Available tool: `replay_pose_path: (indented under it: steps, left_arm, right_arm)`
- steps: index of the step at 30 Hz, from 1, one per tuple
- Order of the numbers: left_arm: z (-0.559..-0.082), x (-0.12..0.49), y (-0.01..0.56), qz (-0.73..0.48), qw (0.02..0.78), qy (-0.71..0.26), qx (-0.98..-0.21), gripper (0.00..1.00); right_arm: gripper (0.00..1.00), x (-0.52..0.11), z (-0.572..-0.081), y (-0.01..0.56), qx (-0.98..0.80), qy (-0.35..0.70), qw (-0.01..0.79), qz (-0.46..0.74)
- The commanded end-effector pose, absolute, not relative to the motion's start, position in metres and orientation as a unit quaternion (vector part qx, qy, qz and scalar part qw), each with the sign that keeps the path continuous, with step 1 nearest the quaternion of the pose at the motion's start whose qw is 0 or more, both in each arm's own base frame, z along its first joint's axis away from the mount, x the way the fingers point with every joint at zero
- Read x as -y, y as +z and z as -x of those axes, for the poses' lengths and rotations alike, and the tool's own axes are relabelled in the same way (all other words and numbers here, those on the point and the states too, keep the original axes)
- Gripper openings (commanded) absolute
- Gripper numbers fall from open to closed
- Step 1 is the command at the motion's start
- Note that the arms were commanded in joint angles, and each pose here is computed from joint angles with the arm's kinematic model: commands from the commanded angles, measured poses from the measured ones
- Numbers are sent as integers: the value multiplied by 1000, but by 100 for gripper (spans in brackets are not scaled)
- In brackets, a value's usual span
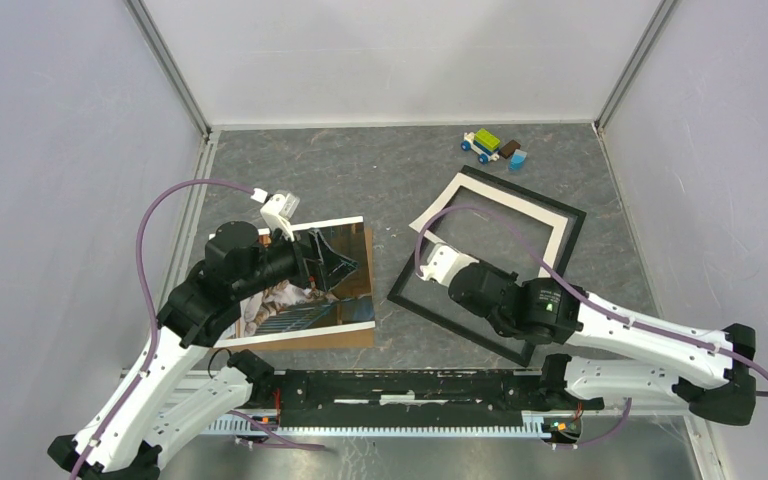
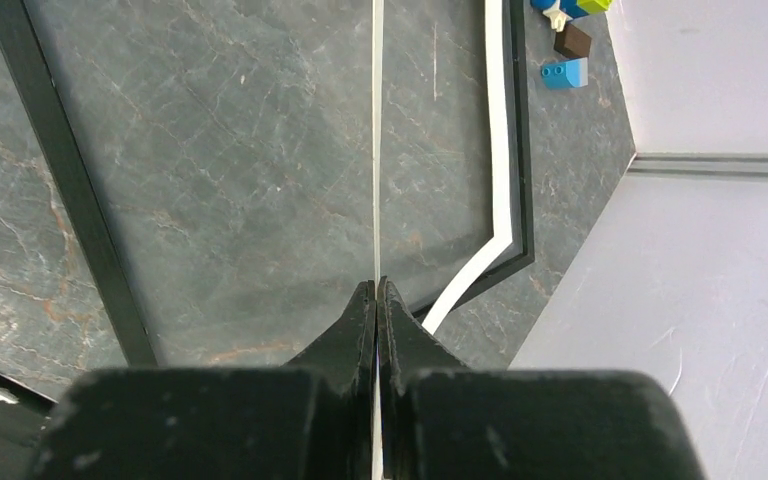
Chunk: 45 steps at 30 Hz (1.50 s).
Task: Put the photo into the frame
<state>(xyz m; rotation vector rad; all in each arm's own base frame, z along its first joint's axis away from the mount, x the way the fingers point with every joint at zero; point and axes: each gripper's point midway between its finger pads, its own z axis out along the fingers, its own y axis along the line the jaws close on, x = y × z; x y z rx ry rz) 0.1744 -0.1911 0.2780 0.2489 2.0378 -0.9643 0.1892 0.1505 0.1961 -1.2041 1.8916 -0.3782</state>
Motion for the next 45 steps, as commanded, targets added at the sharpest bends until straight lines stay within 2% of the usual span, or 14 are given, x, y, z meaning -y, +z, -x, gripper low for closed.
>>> replay_pose_path:
  steps: [1,6,19,24,28,34,41,45]
  left_arm:
    - [-173,194,282,-120,430,-390,-805,100]
    - [-173,193,281,-120,428,-388,-807,100]
    - [-173,193,281,-121,429,-386,-807,100]
    - [-174,194,283,-124,429,-389,-806,100]
    - [-173,194,283,-123,429,-388,-806,100]
    - [-172,191,283,-123,431,-384,-807,100]
    - [-172,193,286,-124,430,-391,-805,100]
    - [-170,192,286,-123,429,-391,-805,100]
  right_arm:
    - [0,-154,-189,206,-770,-137,423,457]
    - [0,-157,-188,199,-765,-132,422,468]
    - [0,-144,-192,218,-792,-160,423,410]
    - [0,-155,-190,200,-771,-139,417,462]
    - [0,-158,-194,185,-757,-160,403,488]
    - [0,-143,-203,170,-749,-207,389,494]
    - [0,-143,-209,164,-743,-200,404,494]
    - [4,-140,-212,154,-741,-199,399,502]
